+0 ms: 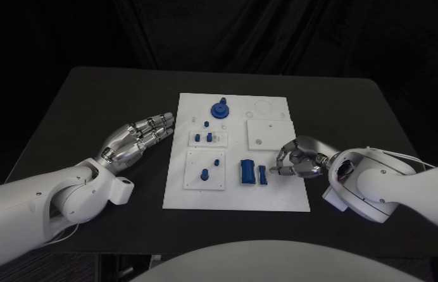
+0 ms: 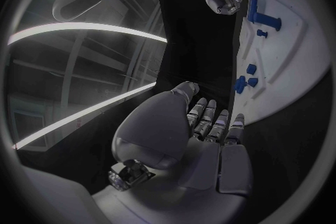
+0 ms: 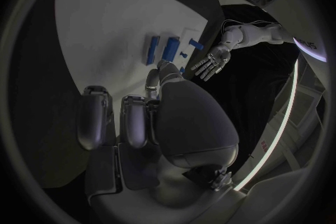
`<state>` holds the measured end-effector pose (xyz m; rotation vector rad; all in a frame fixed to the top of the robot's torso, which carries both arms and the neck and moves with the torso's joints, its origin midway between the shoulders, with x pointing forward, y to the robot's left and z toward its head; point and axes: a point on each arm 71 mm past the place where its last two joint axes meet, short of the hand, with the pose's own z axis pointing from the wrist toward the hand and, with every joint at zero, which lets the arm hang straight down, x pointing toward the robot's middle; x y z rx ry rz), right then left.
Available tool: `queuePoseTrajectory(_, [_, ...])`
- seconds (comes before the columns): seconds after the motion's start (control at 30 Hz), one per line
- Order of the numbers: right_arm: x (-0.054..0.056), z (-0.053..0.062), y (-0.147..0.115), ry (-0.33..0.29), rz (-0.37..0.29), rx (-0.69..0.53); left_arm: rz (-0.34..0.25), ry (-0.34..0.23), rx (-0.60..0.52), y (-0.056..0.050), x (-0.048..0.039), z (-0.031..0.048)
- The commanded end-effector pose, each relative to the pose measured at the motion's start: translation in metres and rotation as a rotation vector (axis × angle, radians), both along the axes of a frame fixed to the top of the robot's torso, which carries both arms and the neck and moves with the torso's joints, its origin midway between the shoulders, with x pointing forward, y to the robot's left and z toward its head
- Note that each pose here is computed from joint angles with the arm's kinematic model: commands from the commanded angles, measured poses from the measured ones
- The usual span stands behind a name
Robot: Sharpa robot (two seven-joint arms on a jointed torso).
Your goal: Assemble the parts on the task board
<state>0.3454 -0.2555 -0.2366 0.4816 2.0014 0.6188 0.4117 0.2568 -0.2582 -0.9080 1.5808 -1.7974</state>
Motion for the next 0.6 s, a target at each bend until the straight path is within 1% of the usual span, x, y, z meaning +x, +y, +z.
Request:
queuePoseTrajectory(0.03, [0.011, 0.018, 0.0, -0.155, -0.028, 0.119, 0.037, -0.123, -0.035, -0.001, 0.0057, 0.0178])
queuePoseTrajectory(0.13, [0.024, 0.03, -0.001, -0.24, -0.042, 0.199, 0.042, -0.154, -0.038, -0.002, 0.0109, 0.0281])
queuePoseTrajectory(0.17, [0.027, 0.032, -0.001, -0.255, -0.049, 0.222, 0.044, -0.161, -0.04, -0.002, 0.0128, 0.0309])
queuePoseTrajectory(0.23, [0.033, 0.034, -0.002, -0.279, -0.058, 0.282, 0.048, -0.174, -0.05, -0.004, 0.0176, 0.0375])
queuePoseTrajectory(0.33, [0.041, 0.035, -0.001, -0.287, -0.06, 0.368, 0.054, -0.192, -0.067, -0.006, 0.0215, 0.0446])
queuePoseTrajectory(0.47, [0.049, 0.035, 0.002, -0.288, -0.039, 0.465, 0.054, -0.208, -0.083, -0.01, 0.0243, 0.0487])
queuePoseTrajectory(0.6, [0.053, 0.033, 0.001, -0.296, -0.02, 0.548, 0.042, -0.215, -0.096, -0.016, 0.0277, 0.0494])
